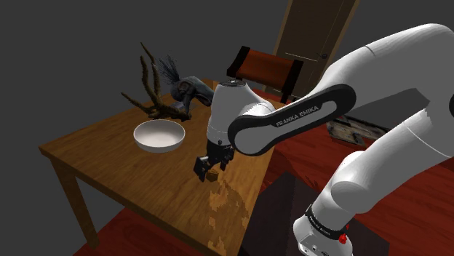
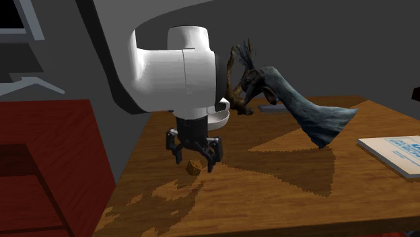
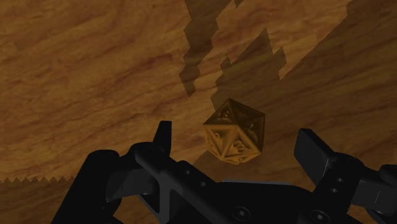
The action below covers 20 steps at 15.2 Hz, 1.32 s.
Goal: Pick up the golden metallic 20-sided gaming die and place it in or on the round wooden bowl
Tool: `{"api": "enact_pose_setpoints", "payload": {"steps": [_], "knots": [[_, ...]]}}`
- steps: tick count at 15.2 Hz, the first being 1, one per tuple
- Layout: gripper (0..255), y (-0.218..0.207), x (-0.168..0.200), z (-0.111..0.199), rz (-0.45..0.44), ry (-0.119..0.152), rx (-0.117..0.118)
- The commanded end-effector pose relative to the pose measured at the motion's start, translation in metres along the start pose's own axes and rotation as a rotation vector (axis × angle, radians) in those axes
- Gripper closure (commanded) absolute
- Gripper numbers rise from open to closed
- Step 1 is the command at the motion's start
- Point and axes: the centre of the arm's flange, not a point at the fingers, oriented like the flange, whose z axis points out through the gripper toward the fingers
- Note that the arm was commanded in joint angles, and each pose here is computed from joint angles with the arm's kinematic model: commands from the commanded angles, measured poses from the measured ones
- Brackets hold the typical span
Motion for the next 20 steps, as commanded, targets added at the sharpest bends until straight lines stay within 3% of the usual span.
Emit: {"api": "enact_pose_setpoints", "payload": {"steps": [1,6,7,16,20], "knots": [[0,0.000,-0.001,0.002,0.000,0.000,0.000],[0,0.000,-0.001,0.002,0.000,0.000,0.000],[255,0.000,-0.001,0.002,0.000,0.000,0.000],[255,0.000,-0.001,0.002,0.000,0.000,0.000],[255,0.000,0.000,-0.019,0.000,0.000,0.000]]}}
